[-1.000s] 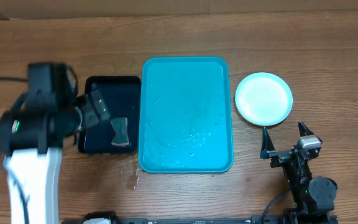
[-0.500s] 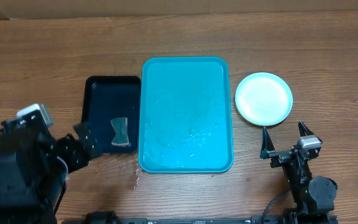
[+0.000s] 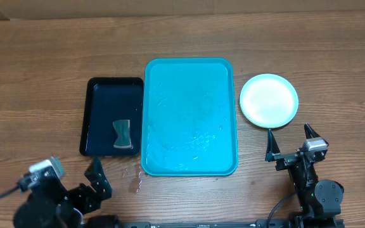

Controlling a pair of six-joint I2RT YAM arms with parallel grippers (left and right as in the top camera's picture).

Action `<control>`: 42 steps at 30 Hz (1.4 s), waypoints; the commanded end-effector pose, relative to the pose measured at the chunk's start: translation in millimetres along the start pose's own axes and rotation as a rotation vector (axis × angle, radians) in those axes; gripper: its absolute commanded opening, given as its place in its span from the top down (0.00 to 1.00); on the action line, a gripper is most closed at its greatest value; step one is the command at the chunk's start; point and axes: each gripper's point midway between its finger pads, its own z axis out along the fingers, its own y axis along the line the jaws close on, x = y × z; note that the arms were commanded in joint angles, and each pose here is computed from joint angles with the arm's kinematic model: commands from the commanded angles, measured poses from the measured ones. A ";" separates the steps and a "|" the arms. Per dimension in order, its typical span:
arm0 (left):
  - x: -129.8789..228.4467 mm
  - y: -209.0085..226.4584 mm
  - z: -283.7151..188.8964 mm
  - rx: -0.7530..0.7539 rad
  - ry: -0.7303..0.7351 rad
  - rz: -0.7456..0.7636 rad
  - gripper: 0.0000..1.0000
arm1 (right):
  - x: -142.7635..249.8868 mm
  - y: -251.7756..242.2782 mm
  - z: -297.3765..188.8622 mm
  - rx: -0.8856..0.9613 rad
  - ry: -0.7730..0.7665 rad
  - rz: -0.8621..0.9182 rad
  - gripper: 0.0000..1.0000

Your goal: Clean dirty plates on tray and stack at the side

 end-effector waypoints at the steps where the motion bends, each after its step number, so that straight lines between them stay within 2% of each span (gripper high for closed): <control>1: 21.8 2.1 12.2 0.036 -0.011 -0.028 0.00 | 2.1 1.3 0.1 -0.007 -0.003 -0.005 0.00; 10: 44.7 3.7 39.3 0.130 -0.151 -0.098 0.00 | 2.1 1.3 0.1 -0.007 -0.003 -0.004 0.00; 16: 21.7 -5.5 46.9 0.189 -0.290 -0.103 0.00 | 2.1 1.3 0.1 -0.007 -0.003 -0.004 0.00; 19: -18.9 -20.5 36.1 0.271 -0.478 -0.109 0.00 | 2.1 1.3 0.1 -0.007 -0.003 -0.004 0.00; 23: -76.8 -44.7 -4.0 0.443 -0.821 -0.104 0.00 | 2.1 1.3 0.1 -0.007 -0.003 -0.004 0.00; 26: -98.5 -53.4 -39.0 0.548 -1.038 -0.097 0.00 | 2.1 1.3 0.1 -0.007 -0.003 -0.005 0.00; 30: -104.4 -54.5 -64.1 0.618 -1.202 -0.094 0.00 | 2.1 1.3 0.1 -0.007 -0.003 -0.005 0.00; 33: -101.9 -53.9 -64.3 0.633 -1.234 -0.092 0.00 | 2.1 1.3 0.1 -0.007 -0.003 -0.005 0.00; 42: -85.0 -49.0 -29.5 0.615 -1.197 -0.096 0.00 | 2.1 1.3 0.1 -0.007 -0.003 -0.004 0.00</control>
